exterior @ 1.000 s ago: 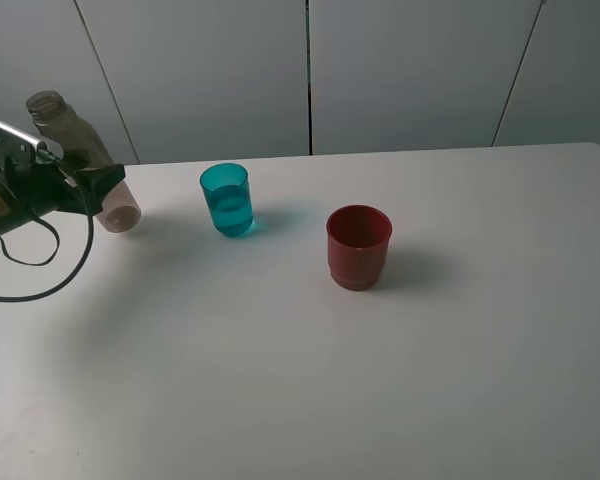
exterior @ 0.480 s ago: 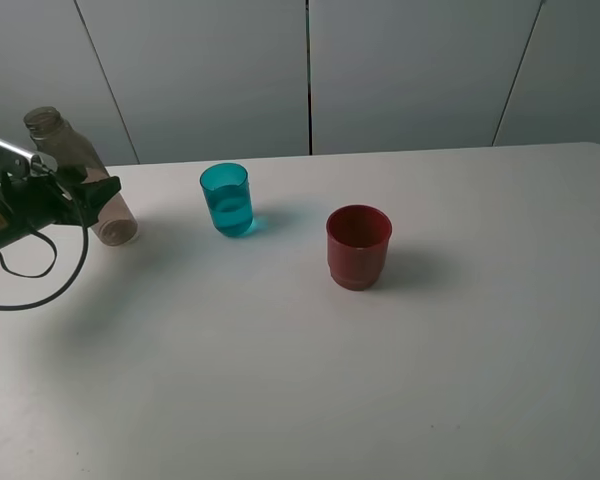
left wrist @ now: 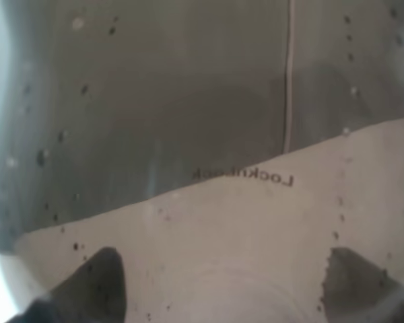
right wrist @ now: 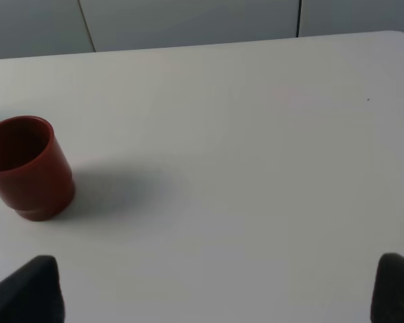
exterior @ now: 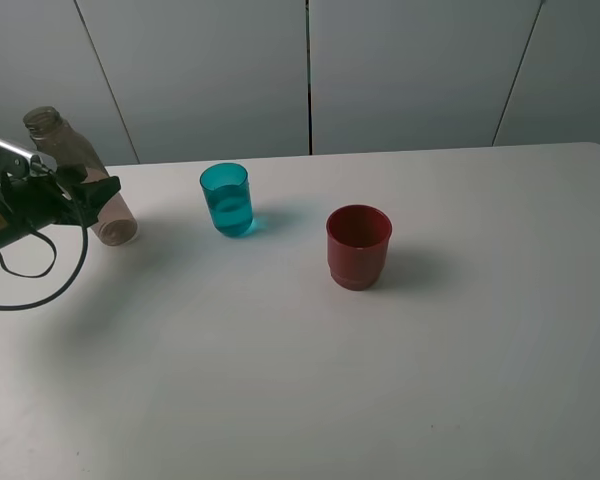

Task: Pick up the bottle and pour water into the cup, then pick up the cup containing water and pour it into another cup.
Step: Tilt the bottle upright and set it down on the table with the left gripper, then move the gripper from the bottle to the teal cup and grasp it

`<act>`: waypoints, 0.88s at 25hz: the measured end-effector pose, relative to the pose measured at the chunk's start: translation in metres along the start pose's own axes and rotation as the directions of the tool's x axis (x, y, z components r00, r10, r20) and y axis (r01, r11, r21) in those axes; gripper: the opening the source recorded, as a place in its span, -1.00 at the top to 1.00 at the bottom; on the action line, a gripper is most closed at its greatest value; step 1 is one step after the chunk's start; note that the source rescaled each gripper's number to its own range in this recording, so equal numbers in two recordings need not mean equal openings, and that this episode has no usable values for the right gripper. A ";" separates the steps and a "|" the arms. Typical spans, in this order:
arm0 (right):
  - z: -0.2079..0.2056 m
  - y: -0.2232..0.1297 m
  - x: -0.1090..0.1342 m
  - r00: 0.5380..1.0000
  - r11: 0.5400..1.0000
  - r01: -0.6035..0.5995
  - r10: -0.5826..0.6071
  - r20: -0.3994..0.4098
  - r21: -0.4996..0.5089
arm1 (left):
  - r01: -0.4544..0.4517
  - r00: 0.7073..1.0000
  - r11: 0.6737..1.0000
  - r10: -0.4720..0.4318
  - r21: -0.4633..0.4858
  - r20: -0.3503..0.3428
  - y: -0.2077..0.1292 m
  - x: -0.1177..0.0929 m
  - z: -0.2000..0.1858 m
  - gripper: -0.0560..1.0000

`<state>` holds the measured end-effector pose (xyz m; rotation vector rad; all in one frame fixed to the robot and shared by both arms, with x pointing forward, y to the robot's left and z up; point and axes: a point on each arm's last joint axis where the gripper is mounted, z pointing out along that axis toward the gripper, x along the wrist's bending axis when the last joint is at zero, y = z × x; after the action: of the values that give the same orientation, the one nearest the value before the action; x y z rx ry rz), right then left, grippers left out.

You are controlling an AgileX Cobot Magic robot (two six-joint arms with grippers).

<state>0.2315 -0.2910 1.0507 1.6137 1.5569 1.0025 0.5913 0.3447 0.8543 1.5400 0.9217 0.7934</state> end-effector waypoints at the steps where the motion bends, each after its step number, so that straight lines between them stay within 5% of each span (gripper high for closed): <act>1: 0.000 0.000 0.000 1.000 1.000 0.000 0.000 0.000 0.000 | 0.000 1.000 1.000 0.000 0.002 0.000 0.000 0.000 0.000 -0.16; 2: 0.000 0.000 0.000 1.000 1.000 0.000 0.000 0.000 0.000 | 0.003 1.000 1.000 -0.003 0.009 -0.002 -0.001 0.001 0.000 -0.60; 4: 0.000 0.000 0.000 1.000 1.000 0.000 0.000 0.000 0.000 | 0.002 1.000 1.000 -0.002 0.013 0.000 0.001 0.001 -0.001 -0.79; 22: 0.000 0.000 0.000 1.000 1.000 0.000 0.000 0.000 0.000 | -0.126 0.992 0.981 0.125 -0.147 -0.017 0.084 -0.001 -0.014 -0.90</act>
<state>0.2315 -0.2910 1.0507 1.6137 1.5569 1.0025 0.5902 0.3439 0.9389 1.4763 0.7594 0.9376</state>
